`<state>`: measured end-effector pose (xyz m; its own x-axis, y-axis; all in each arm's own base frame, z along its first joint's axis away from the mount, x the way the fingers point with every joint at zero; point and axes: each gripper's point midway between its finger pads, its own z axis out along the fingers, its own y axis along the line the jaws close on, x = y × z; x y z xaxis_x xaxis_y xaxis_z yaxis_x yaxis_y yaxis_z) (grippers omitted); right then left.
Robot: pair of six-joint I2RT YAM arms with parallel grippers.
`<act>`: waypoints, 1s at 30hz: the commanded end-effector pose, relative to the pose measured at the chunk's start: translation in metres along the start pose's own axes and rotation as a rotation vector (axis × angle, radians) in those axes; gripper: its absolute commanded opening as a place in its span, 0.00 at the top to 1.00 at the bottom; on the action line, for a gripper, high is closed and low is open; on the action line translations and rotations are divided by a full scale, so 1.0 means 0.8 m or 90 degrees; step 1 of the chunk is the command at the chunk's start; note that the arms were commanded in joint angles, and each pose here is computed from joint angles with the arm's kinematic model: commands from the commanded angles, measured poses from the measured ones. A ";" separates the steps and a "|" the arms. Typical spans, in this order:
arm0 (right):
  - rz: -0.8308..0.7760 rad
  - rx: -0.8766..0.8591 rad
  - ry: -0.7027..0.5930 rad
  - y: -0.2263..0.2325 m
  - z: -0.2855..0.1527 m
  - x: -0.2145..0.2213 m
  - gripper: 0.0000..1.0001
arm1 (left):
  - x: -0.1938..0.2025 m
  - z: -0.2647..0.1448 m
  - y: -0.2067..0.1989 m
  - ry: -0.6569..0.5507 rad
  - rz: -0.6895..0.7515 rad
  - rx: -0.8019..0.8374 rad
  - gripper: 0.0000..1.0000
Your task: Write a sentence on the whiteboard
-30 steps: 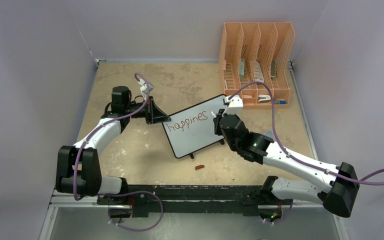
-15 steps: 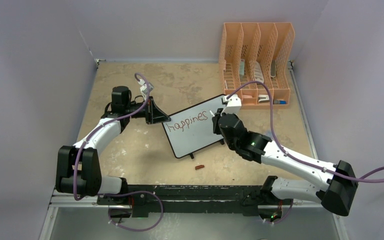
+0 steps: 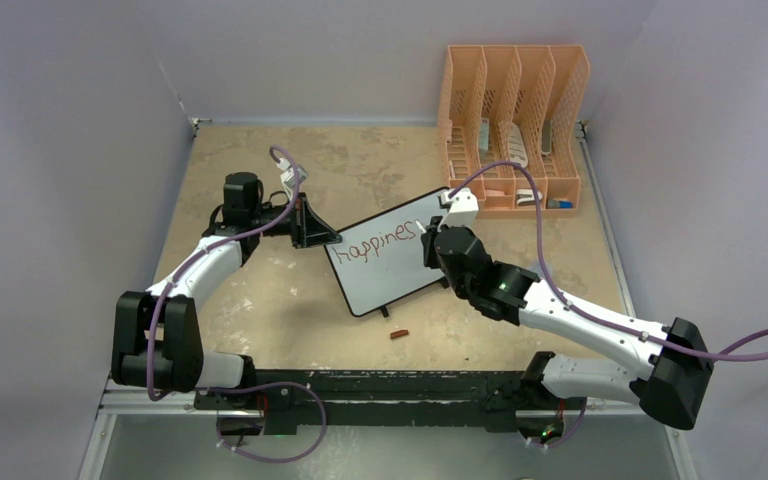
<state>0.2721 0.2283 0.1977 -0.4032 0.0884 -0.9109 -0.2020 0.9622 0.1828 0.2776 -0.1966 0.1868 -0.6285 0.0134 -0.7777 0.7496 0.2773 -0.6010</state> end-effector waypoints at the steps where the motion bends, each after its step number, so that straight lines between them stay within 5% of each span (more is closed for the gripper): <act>1: 0.014 -0.038 -0.024 0.019 0.000 -0.021 1.00 | 0.010 0.007 0.002 0.018 0.006 0.004 1.00; 30: 0.023 0.029 0.036 -0.017 -0.011 0.016 1.00 | 0.008 0.007 0.004 0.016 0.011 -0.003 1.00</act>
<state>0.2613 0.2273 0.1861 -0.4644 0.0835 -0.8817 -0.2065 0.9579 0.1995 0.2776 -0.1965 0.1868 -0.6282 0.0135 -0.7780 0.7498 0.2777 -0.6006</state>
